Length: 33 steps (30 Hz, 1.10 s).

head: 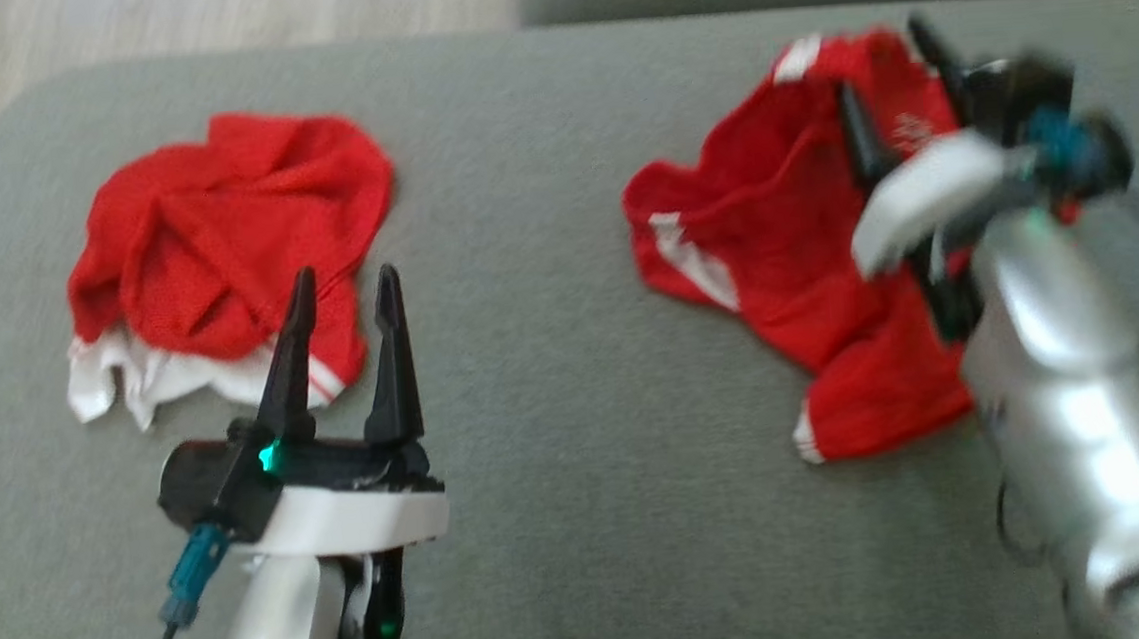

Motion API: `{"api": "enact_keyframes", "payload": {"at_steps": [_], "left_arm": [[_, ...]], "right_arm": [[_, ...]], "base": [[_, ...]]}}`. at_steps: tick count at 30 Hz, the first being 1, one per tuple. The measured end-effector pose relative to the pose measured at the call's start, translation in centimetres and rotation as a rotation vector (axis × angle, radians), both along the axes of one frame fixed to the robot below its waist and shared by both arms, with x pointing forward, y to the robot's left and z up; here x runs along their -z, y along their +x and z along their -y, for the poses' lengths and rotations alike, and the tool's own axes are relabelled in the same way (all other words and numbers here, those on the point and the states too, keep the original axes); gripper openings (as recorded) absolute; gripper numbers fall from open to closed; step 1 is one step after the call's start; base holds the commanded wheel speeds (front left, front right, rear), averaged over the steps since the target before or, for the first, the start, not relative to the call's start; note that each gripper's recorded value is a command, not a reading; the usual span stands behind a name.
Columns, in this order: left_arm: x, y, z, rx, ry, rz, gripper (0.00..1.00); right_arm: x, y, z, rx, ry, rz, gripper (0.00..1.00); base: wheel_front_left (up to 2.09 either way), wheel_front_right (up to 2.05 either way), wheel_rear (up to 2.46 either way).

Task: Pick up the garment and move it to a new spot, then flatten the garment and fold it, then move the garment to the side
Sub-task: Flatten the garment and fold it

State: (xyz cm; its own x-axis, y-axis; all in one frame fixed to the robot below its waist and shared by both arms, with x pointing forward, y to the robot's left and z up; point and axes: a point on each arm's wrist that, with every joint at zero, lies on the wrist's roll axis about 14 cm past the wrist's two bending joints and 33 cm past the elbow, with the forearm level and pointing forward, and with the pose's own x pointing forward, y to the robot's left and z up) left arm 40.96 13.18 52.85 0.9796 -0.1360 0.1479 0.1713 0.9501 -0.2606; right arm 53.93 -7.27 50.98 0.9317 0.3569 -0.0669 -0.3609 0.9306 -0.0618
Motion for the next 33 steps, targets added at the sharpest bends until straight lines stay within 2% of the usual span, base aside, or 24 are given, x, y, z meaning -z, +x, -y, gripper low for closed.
{"api": "enact_keyframes", "payload": {"at_steps": [6, 10, 14, 28, 33], "left_arm": [[-0.5, -0.9, 1.5, 0.042, -0.014, 0.015, 1.00], [-0.8, -1.6, 2.6, 0.074, -0.013, 0.024, 1.00], [-0.9, -1.8, 2.9, 0.089, -0.005, 0.029, 1.00], [-0.5, -2.4, 2.2, 0.076, 0.010, 0.020, 1.00], [-0.3, -2.6, 1.6, 0.061, 0.011, 0.016, 1.00]], "right_arm": [[2.4, -7.0, 3.6, 0.070, -0.012, 0.006, 1.00], [5.2, -12.0, 6.7, 0.164, 0.039, -0.060, 1.00], [6.5, -14.9, 7.4, 0.203, 0.099, -0.101, 1.00], [4.6, -13.9, 6.2, 0.178, 0.147, -0.048, 1.00], [6.1, -14.0, 6.5, 0.194, 0.145, -0.097, 1.00]], "base": [[0.00, 0.00, 0.00], [0.00, 0.00, 0.00], [0.00, 0.00, 0.00], [0.00, 0.00, 0.00], [0.00, 0.00, 0.00]]}}
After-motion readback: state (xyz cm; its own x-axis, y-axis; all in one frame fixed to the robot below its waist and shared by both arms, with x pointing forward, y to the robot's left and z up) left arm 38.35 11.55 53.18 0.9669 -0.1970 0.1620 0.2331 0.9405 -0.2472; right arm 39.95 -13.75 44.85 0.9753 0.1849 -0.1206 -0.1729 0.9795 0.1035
